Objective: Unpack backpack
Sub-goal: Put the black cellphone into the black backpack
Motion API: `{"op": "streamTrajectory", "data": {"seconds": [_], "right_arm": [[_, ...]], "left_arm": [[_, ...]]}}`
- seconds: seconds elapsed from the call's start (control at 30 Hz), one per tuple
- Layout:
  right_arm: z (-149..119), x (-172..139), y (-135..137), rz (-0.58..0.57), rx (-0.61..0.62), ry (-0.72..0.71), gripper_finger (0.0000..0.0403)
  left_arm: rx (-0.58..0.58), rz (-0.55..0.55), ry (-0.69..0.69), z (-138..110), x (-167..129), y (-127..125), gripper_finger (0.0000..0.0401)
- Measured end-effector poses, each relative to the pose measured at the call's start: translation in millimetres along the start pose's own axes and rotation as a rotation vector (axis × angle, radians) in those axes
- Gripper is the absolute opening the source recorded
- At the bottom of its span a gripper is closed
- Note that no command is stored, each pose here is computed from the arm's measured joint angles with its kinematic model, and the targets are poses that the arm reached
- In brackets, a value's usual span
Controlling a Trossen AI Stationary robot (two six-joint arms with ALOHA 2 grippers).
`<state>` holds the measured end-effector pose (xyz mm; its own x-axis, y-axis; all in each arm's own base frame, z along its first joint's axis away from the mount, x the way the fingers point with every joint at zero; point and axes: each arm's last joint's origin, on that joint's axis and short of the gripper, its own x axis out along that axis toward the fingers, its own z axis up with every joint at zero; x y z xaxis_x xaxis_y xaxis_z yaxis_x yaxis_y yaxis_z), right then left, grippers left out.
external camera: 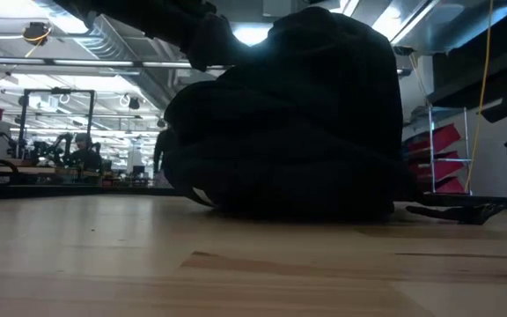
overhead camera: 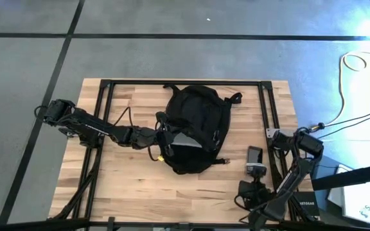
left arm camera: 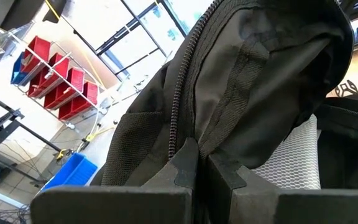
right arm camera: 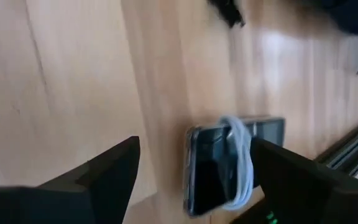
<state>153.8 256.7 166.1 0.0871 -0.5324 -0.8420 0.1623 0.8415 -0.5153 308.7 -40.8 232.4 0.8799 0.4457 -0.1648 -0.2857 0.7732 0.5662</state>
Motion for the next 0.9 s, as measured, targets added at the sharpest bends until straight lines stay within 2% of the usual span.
{"op": "streamTrajectory", "data": {"seconds": [0.13, 0.47, 0.57, 0.77, 0.9], "right_arm": [[-0.6, 8.5, 3.3, -0.029, -0.004, 0.001, 0.0307], [-5.6, 16.4, 6.3, -0.061, -0.022, 0.095, 0.038], [-8.6, 21.2, 2.2, -0.107, 0.006, 0.106, 0.0382], [-15.5, 39.5, 3.1, -0.098, 0.008, 0.12, 0.0369], [-18.3, 43.8, -1.0, -0.134, -0.012, 0.126, 0.0364]], "left_arm": [[-0.007, 0.0, 0.001, -0.1, 0.0, 0.0, 0.0], [-0.011, 0.0, 0.002, -0.2, 0.1, 0.0, 0.0], [-0.011, 0.0, 0.001, 0.0, 0.0, 0.0, 0.0], [-0.005, 0.0, 0.001, -0.1, 0.0, 0.1, 0.0], [0.01, 0.0, 0.001, -0.1, 0.0, 0.1, 0.0]]}}
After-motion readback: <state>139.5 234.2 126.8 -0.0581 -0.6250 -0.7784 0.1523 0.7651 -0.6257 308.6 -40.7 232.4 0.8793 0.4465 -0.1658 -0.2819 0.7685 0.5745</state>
